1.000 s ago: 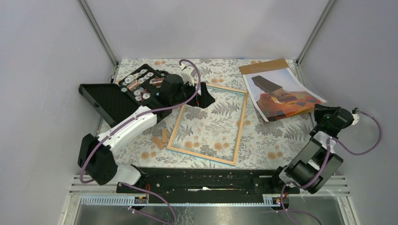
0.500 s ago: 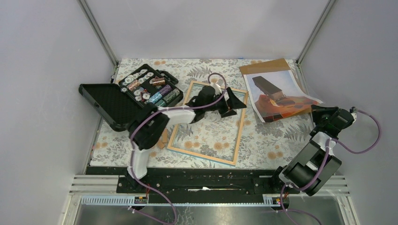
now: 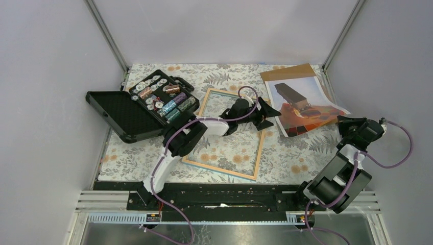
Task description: Put the photo into the frame
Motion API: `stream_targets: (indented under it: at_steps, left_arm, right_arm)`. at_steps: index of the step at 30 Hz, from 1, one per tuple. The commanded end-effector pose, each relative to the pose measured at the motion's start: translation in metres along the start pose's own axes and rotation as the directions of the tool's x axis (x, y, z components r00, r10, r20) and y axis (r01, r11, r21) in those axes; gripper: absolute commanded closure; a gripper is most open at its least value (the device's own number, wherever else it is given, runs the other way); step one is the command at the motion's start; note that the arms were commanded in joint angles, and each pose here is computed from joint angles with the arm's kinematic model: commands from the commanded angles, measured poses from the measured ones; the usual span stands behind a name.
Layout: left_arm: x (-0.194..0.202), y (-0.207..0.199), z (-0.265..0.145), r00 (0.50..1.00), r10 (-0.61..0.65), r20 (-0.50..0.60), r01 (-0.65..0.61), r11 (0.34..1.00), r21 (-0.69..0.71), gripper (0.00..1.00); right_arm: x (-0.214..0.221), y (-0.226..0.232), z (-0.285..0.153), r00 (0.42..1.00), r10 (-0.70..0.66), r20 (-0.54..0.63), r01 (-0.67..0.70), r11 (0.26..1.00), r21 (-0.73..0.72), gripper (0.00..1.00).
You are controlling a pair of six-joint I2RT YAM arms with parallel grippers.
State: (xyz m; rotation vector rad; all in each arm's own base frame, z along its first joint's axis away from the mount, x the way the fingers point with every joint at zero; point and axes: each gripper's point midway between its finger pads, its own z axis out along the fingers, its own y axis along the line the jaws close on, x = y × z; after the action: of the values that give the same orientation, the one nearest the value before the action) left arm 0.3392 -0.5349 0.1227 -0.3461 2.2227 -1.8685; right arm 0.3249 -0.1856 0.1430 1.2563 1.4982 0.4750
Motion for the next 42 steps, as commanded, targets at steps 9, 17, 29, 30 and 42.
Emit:
stream_targets:
  at_steps: [9,17,29,30,42]
  left_arm:
    - [0.003,-0.004,0.039,1.0,-0.025,-0.002,0.025,0.996,0.086,0.19]
    - [0.004,-0.011,0.046,0.999,-0.044,0.001,0.043,0.991,0.129,0.29]
    - [-0.001,-0.032,0.052,0.998,-0.055,-0.01,0.056,0.979,0.197,0.7]
    - [-0.001,-0.033,0.052,0.999,-0.051,-0.009,0.052,0.979,0.195,0.73]
    - [-0.021,-0.047,0.052,0.971,0.24,0.011,-0.24,0.971,0.002,0.98]
  right_arm:
    - [-0.003,0.013,-0.004,1.0,-0.014,0.012,0.015,0.998,-0.066,1.0]
    - [-0.006,0.016,-0.005,1.0,-0.022,0.022,0.023,0.998,-0.065,1.0]
    - [-0.006,0.01,-0.01,0.999,0.005,0.044,-0.004,1.0,-0.031,0.99]
    - [-0.006,0.009,-0.011,0.999,0.004,0.047,-0.003,1.0,-0.026,0.99]
    - [-0.043,-0.013,-0.031,0.979,-0.185,0.08,0.156,0.947,0.281,0.11]
